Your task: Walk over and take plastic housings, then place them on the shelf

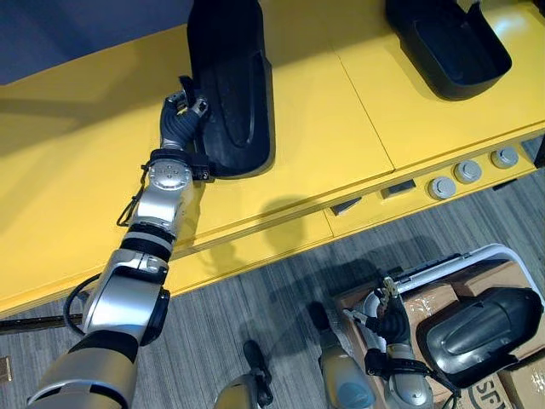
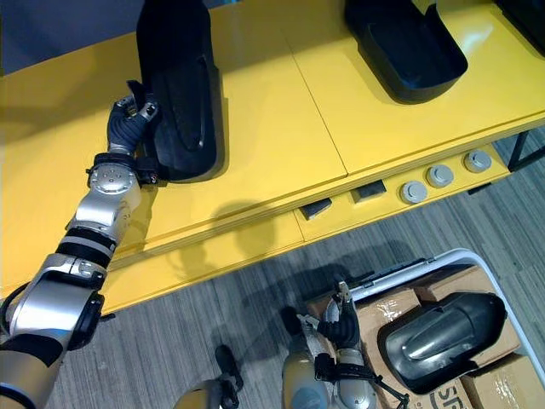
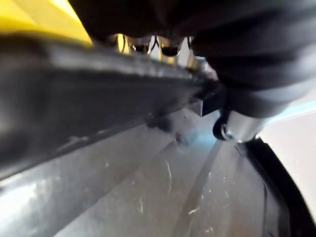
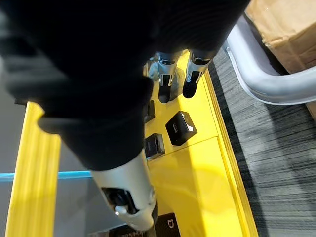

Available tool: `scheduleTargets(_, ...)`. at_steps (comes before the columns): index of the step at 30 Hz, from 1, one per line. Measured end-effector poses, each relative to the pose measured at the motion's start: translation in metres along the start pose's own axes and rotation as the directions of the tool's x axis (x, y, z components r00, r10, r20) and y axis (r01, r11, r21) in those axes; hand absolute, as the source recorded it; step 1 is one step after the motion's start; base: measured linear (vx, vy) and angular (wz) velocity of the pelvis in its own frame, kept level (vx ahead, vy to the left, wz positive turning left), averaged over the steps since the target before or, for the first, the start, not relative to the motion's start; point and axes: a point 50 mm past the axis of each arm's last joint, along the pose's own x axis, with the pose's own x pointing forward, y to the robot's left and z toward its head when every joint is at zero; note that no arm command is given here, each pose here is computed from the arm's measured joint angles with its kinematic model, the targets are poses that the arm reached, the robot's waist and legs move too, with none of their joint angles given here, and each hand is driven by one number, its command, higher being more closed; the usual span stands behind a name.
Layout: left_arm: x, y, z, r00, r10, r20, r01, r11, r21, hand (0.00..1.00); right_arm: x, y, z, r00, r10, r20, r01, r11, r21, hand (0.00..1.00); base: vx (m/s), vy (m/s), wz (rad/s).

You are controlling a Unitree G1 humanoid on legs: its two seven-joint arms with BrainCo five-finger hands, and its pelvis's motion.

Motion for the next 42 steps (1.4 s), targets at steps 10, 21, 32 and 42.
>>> scheduleTargets(10,-0.014,-0.032,0.0,1.0,-0.011,-0.004,0.01,0.984,-0.181,0.0,0.001,-0.001,-0.001,1.0,-0.014,-0.007,0.014,1.0,-0.005,0.0,0.01,0.038,0.12)
scheduleTargets(21,-0.034,-0.045,-0.018,0.995,-0.017,-0.095,-0.023,0.917,-0.398,0.0,0.001,-0.005,-0.004,1.0,-0.016,-0.025,0.015,0.999,-0.032,0.0,0.01,0.023,0.03)
scheduleTargets(32,-0.084,-0.073,-0.042,0.978,-0.136,-0.157,0.035,0.853,-0.521,0.0,-0.002,-0.002,-0.013,0.997,0.027,-0.066,-0.032,0.997,-0.069,0.0,0.0,0.009,0.0)
scheduleTargets(42,-0.11,-0.092,-0.058,0.94,-0.267,-0.21,0.09,0.791,-0.605,0.0,-0.004,-0.008,-0.015,0.997,0.035,-0.074,-0.043,0.992,-0.119,0.0,0.01,0.005,0.0)
